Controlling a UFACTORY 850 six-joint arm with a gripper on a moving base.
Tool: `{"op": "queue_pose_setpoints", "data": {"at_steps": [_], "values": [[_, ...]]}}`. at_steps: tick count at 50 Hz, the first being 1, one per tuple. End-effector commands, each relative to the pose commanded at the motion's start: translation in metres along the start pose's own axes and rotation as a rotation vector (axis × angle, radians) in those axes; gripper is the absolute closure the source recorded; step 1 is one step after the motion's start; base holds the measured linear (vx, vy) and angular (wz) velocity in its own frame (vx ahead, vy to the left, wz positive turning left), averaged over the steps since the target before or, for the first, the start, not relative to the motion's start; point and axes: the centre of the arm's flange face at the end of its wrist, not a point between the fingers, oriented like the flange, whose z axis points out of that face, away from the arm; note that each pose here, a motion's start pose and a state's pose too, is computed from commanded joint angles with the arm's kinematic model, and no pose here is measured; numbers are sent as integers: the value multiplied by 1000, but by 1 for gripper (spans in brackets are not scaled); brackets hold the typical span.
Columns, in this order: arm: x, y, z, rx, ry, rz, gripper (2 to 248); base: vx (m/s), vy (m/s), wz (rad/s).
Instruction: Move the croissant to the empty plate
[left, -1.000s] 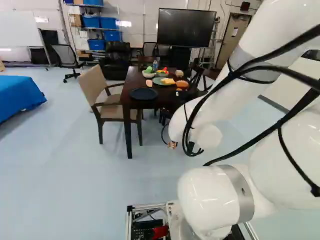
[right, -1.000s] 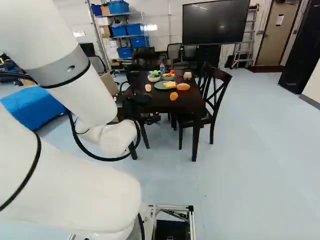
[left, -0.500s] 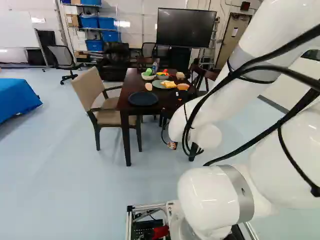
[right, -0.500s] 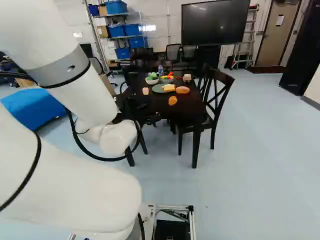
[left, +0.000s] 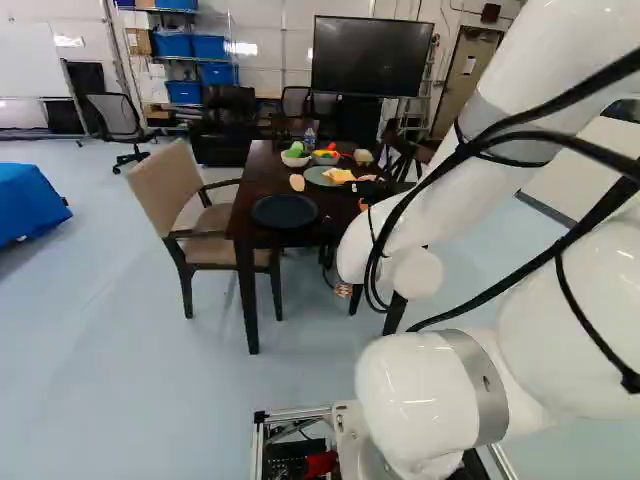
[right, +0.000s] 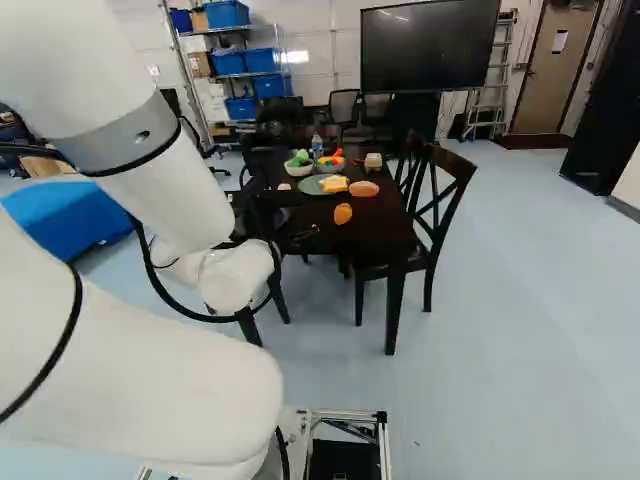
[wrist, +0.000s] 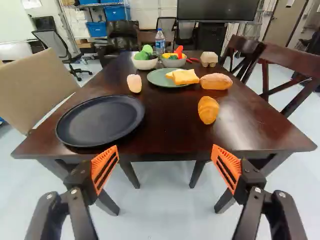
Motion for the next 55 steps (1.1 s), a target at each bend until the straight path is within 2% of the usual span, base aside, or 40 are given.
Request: {"op": "queue_pose_setpoints", "data": {"at_steps": [36, 55], "values": [[0, 0, 0, 0, 0, 0, 3, 183, -4, -18], [0, 0, 1, 0, 0, 0, 3, 41, -2, -5]]}}
